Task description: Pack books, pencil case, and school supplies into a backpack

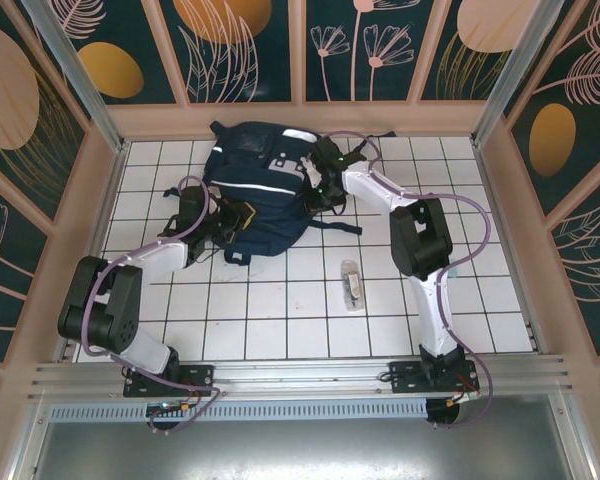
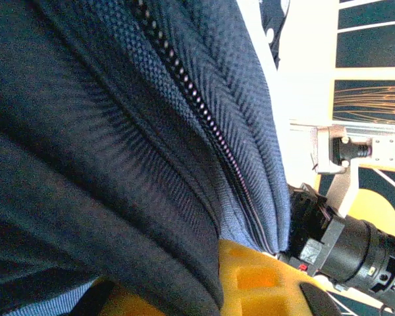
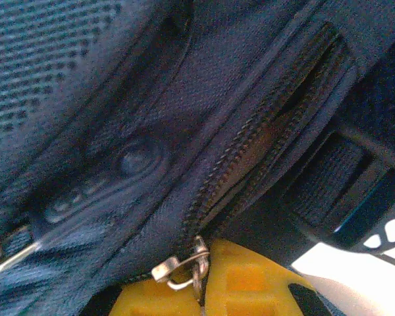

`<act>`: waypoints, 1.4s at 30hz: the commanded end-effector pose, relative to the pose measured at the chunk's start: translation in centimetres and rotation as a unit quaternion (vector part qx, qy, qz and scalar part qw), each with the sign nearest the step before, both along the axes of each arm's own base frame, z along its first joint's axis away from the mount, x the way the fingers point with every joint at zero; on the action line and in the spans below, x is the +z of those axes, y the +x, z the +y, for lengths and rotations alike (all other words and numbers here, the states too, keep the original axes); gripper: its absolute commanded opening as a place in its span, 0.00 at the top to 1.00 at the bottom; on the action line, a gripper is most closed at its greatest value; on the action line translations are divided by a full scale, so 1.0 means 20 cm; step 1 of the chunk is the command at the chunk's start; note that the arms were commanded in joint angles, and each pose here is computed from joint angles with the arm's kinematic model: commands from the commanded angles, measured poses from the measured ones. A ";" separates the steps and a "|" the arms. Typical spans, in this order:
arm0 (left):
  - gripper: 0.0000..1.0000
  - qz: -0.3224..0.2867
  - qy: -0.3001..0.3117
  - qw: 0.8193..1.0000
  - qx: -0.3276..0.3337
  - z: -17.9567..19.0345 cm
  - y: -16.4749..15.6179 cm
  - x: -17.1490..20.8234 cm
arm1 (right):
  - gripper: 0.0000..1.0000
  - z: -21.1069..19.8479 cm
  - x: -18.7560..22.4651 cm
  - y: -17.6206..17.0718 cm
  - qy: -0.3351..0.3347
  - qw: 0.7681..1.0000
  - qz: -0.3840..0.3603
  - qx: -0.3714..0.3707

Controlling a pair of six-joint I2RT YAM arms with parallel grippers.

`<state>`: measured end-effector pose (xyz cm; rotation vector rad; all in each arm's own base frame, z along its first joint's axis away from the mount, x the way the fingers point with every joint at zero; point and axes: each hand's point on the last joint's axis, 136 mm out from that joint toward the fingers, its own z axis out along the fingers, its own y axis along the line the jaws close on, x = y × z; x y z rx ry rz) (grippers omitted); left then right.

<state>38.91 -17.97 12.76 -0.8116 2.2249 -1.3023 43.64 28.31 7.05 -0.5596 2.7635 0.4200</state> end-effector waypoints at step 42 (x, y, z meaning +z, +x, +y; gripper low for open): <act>0.59 -0.128 0.385 0.885 -0.228 -0.02 0.10 0.29 | 0.48 0.04 0.45 -0.14 0.157 0.969 -0.186 -0.039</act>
